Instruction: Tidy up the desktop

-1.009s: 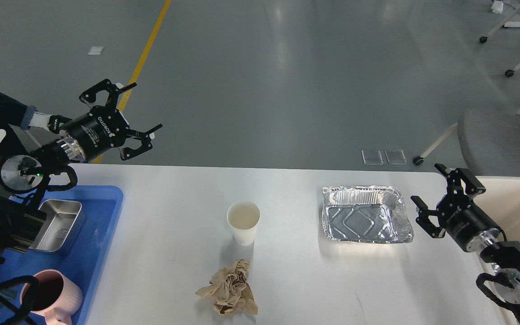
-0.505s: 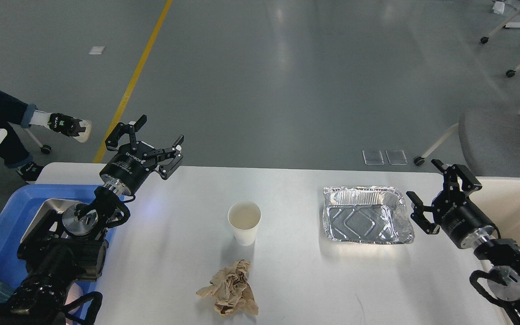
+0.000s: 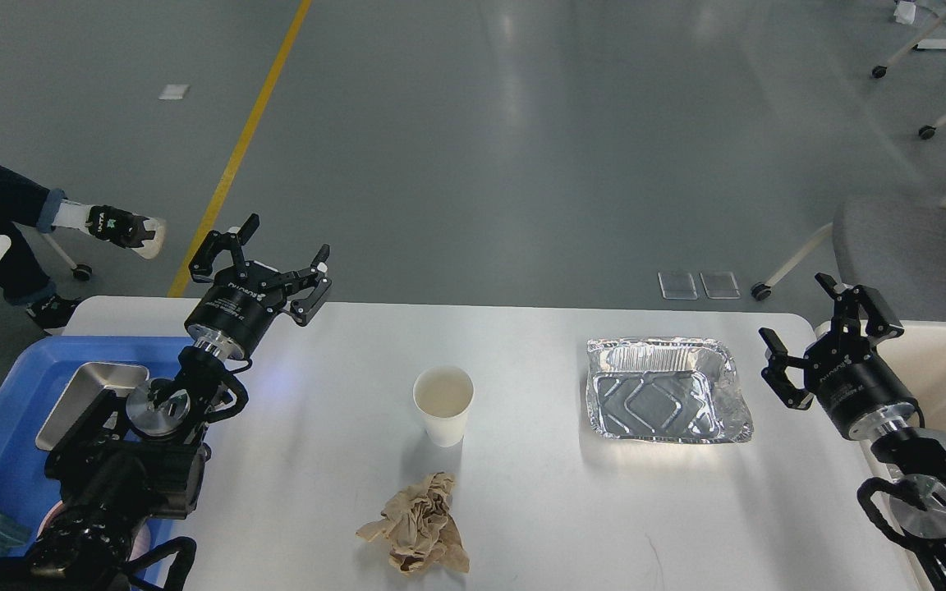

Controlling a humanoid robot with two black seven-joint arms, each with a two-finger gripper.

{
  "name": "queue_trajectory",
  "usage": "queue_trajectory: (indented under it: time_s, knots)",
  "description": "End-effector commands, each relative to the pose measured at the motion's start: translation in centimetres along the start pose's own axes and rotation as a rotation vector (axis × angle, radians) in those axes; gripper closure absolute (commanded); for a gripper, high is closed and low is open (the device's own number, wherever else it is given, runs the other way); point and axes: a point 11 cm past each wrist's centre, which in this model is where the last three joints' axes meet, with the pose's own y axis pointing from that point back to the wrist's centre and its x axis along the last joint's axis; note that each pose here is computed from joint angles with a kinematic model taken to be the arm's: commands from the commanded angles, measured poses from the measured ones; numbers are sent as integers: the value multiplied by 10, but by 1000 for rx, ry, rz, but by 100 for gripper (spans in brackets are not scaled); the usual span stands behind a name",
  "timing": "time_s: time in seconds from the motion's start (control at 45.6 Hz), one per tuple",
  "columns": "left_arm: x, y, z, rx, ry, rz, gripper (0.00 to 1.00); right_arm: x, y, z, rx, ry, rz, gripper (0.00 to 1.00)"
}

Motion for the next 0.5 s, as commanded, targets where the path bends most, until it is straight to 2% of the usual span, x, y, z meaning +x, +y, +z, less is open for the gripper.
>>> queue_trajectory:
  time_s: [0.0, 0.044, 0.241, 0.329, 0.483]
  knots:
    - [4, 3, -2, -2, 8, 9, 0, 4, 5, 13, -85, 58, 31, 0]
    - [6, 5, -2, -4, 8, 12, 0, 2, 12, 22, -170, 148, 7, 0]
    - [15, 16, -3, -6, 5, 19, 0, -9, 54, -14, -372, 567, -185, 0]
    - [18, 19, -4, -2, 2, 22, 0, -10, 72, -45, -430, 740, -237, 0]
    - [23, 26, -8, 6, -1, 23, 0, -35, 93, -94, -562, 1054, -412, 0]
